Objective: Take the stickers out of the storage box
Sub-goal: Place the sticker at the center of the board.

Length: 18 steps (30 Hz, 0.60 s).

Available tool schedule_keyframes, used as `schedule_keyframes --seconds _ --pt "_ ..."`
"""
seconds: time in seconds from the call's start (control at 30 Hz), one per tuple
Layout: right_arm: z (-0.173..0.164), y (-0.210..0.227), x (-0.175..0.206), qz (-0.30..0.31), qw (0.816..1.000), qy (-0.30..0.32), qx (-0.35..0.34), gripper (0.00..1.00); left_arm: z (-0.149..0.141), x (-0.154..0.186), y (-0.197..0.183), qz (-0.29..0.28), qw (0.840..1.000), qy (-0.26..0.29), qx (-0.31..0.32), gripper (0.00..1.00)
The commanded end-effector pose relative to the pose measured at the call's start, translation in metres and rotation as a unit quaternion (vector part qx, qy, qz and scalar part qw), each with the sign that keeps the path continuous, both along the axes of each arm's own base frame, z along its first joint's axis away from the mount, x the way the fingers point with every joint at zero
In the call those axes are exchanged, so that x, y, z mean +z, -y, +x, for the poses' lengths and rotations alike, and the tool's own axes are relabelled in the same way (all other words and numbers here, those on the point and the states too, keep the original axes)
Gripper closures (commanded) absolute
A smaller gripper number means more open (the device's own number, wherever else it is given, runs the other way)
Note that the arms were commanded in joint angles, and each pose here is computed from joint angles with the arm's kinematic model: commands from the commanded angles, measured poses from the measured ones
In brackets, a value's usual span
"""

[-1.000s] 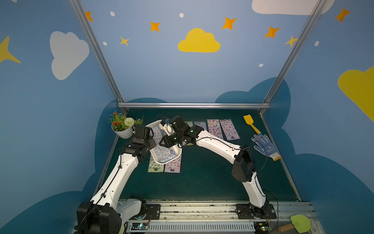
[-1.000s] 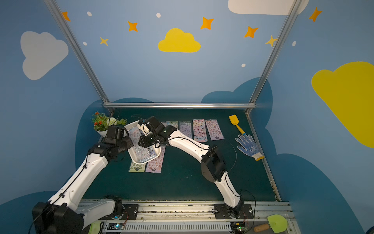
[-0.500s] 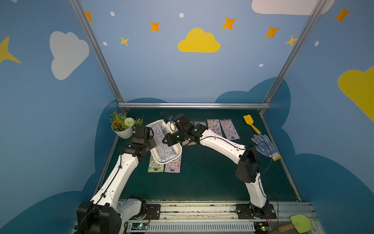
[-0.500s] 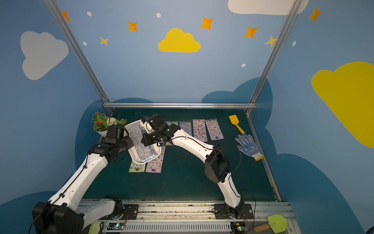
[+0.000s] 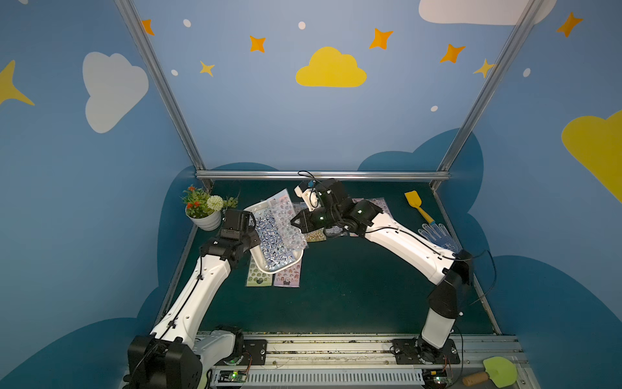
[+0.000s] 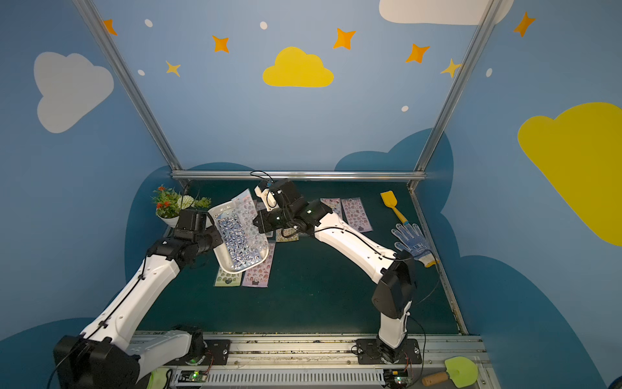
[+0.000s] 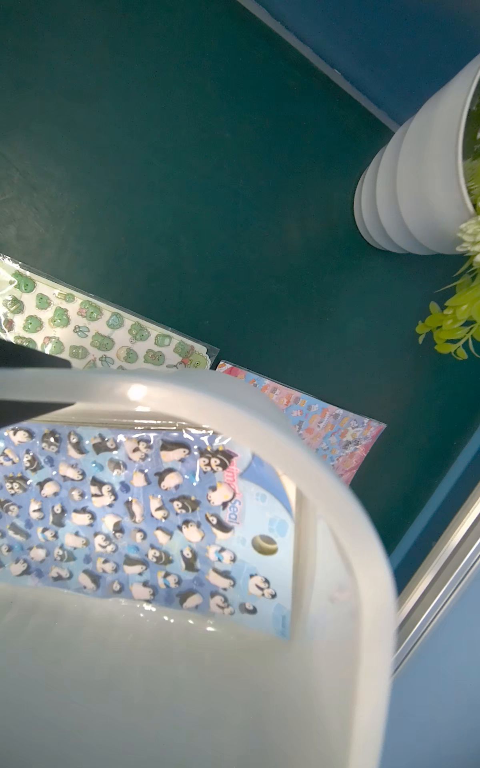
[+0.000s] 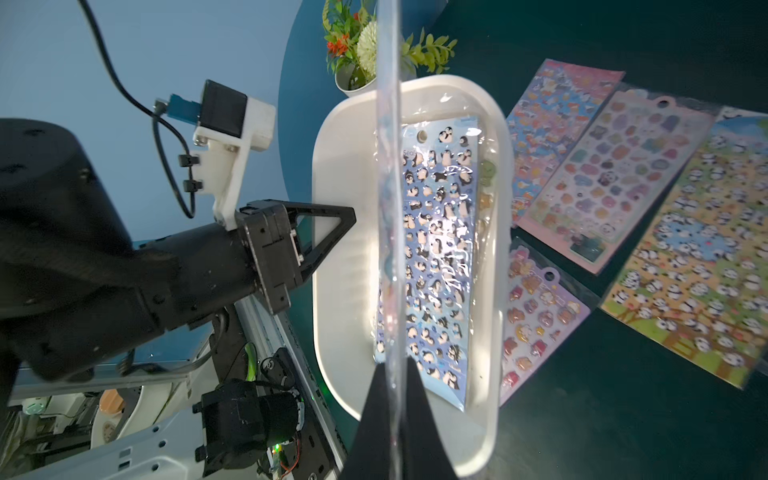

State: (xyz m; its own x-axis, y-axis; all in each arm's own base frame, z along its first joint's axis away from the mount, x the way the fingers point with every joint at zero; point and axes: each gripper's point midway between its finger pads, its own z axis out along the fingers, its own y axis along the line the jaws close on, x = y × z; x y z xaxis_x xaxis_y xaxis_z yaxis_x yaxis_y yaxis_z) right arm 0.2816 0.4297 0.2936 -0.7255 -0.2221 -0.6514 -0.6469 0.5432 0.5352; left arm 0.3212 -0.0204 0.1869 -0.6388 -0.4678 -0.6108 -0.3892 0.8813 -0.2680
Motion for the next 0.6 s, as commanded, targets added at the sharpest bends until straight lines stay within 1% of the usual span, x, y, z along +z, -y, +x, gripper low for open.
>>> schedule_keyframes --seconds 0.0,0.13,0.33,0.43,0.57 --pt "-0.004 0.032 0.015 0.010 1.000 -0.003 -0.028 1.00 0.007 0.013 0.006 0.001 1.000 0.023 -0.016 0.96" --pt "-0.004 0.073 0.019 0.019 0.998 -0.010 -0.061 1.00 0.006 0.016 0.009 -0.010 1.000 0.025 -0.013 0.96" --pt "-0.007 0.136 0.011 0.031 0.992 -0.031 -0.118 1.00 0.003 0.030 0.001 0.003 0.999 0.041 0.001 0.96" --pt "-0.009 0.161 -0.009 0.043 0.987 -0.056 -0.147 1.00 0.001 0.038 0.000 0.000 0.999 0.055 0.005 0.96" --pt "-0.010 0.179 -0.037 0.068 0.979 -0.093 -0.171 1.00 -0.005 0.045 -0.001 -0.009 0.998 0.061 0.011 0.96"
